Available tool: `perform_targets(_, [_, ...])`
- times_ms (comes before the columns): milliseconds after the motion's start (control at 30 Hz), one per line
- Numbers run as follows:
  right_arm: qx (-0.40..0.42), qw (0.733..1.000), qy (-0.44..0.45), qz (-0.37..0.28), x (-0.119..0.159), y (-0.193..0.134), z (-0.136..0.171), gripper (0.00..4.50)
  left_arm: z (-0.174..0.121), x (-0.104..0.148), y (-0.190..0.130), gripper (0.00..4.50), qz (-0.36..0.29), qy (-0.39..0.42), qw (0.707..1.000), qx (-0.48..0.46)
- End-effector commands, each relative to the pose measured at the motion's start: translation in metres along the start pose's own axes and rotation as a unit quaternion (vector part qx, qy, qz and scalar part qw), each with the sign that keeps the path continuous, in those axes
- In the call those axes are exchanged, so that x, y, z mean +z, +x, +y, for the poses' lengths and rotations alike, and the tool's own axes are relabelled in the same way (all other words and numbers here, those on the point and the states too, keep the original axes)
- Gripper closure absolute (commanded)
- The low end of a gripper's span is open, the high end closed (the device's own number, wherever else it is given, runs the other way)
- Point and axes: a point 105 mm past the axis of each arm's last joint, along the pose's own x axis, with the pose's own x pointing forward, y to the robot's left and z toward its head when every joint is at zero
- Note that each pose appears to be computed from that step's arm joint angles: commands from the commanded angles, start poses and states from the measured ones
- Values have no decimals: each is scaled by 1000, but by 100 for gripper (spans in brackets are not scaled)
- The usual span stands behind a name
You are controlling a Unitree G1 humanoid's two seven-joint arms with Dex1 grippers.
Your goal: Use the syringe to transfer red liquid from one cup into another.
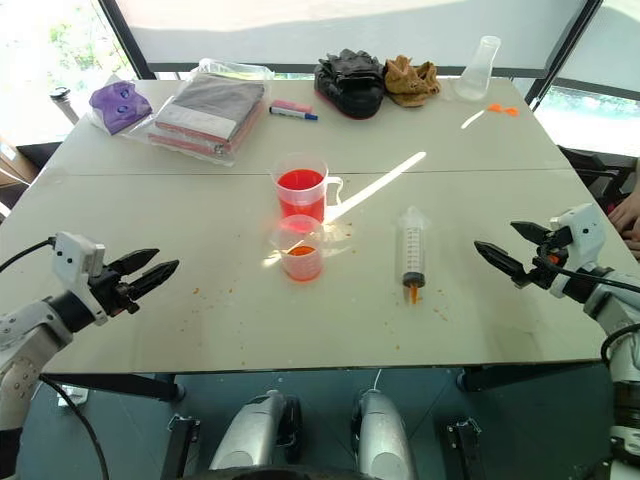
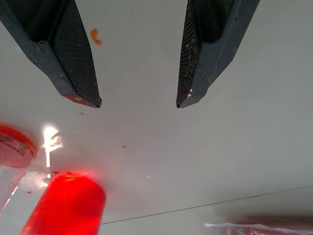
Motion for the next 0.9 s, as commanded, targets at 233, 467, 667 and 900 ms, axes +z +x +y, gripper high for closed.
perform_targets(233, [15,1000,-14,-5,15,-1,13,3,-2,15,0,193,-9,26,999,-33])
perform_targets(467, [8,998,58,38,9,-3,17,3,-4,19,4,193,-21,8,999,-34])
perform_targets(667, [-1,997,25,67,7,2,18,3,-4,15,9,193,-18,7,999,-29])
perform_targets(900, [-16,998,26,55,17,7,9,3,-10,23,11,193,-37,-3,998,-48])
